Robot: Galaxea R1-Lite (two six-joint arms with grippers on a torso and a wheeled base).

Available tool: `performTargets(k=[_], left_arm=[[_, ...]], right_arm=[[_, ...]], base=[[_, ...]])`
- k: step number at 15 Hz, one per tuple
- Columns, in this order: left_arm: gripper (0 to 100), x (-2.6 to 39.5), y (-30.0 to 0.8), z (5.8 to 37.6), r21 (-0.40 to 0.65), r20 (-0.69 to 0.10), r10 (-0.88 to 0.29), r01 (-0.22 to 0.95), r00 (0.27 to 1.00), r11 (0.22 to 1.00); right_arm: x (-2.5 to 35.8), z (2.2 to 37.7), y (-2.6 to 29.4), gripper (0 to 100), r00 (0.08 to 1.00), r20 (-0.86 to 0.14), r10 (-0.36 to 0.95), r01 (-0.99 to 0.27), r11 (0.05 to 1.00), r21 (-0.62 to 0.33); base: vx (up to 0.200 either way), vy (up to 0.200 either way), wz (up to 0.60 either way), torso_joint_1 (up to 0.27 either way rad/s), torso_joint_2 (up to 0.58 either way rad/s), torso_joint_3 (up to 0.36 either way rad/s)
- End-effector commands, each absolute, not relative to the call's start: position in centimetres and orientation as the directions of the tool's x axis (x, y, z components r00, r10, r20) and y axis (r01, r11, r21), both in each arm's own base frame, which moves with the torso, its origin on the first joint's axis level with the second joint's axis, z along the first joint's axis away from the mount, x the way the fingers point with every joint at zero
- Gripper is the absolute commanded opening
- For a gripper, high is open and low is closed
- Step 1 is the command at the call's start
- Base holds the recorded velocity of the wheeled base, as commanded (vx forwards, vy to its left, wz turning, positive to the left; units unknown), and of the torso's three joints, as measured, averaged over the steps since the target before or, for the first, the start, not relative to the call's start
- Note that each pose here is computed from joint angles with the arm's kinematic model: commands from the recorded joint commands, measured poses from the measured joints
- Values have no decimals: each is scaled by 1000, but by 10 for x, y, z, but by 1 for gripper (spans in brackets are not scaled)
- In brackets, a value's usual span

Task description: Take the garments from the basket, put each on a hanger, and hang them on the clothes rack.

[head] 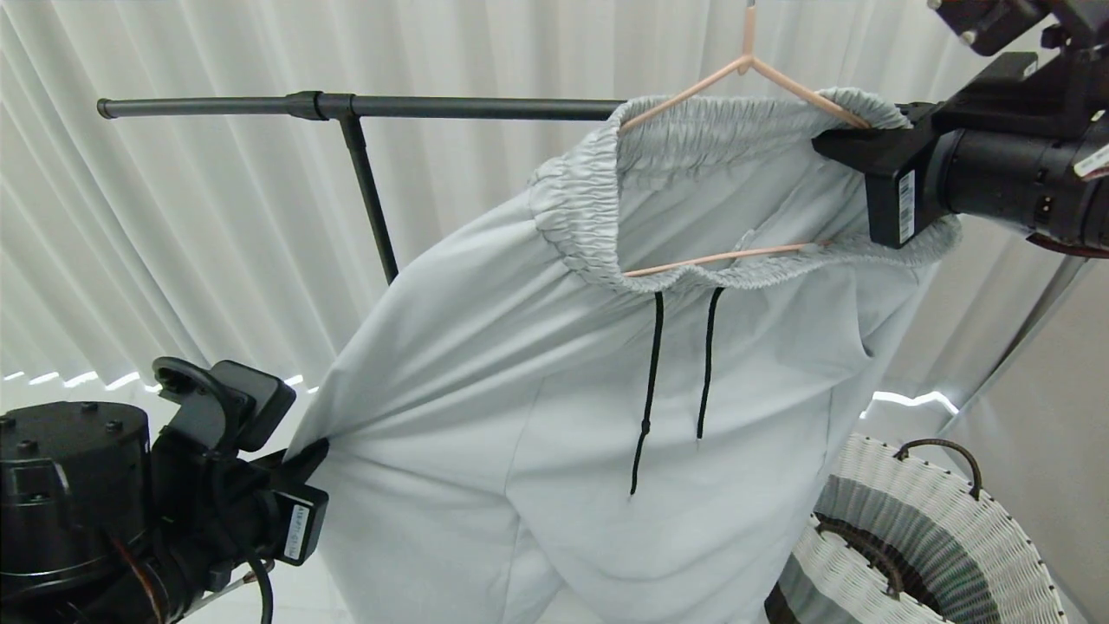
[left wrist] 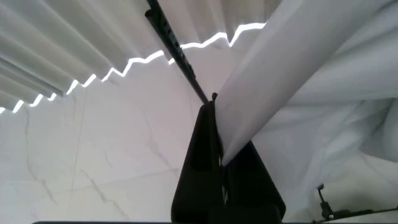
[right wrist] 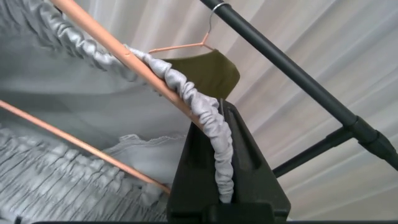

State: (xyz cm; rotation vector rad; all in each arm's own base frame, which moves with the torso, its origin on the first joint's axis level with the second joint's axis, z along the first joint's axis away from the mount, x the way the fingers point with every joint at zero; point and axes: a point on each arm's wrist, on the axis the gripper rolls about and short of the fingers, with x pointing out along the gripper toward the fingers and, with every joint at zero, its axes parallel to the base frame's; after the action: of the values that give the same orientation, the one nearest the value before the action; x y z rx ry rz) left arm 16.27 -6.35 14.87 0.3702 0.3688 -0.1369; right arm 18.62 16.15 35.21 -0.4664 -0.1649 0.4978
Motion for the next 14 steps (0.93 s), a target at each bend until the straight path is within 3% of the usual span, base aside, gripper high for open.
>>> performTargets(k=[1, 2, 3, 8, 14], left_arm=[[0, 162, -64, 149, 333, -374, -67, 201, 925, 921], [0, 163, -65, 150, 337, -369, -69, 203, 927, 920], [100, 163, -65, 151, 336, -359, -72, 201, 930, 920], [100, 156, -69, 159, 319, -294, -119, 214, 948, 923], [100, 143, -66, 171, 329, -224, -147, 216, 964, 919]], right_arm=[[187, 353, 162, 0, 869, 43, 494, -420, 780, -464], [188, 352, 163, 0, 869, 40, 494, -421, 779, -465], [188, 353, 163, 0, 869, 42, 494, -421, 780, -464], [191, 350, 159, 0, 881, 19, 473, -409, 783, -469], [195, 346, 118, 0, 963, -83, 257, -264, 828, -495]], base=[[0, 0, 0, 0, 0, 0], [0, 0, 0, 0, 0, 0], [0, 0, 0, 0, 0, 0], [0, 0, 0, 0, 0, 0], [0, 0, 0, 0, 0, 0]])
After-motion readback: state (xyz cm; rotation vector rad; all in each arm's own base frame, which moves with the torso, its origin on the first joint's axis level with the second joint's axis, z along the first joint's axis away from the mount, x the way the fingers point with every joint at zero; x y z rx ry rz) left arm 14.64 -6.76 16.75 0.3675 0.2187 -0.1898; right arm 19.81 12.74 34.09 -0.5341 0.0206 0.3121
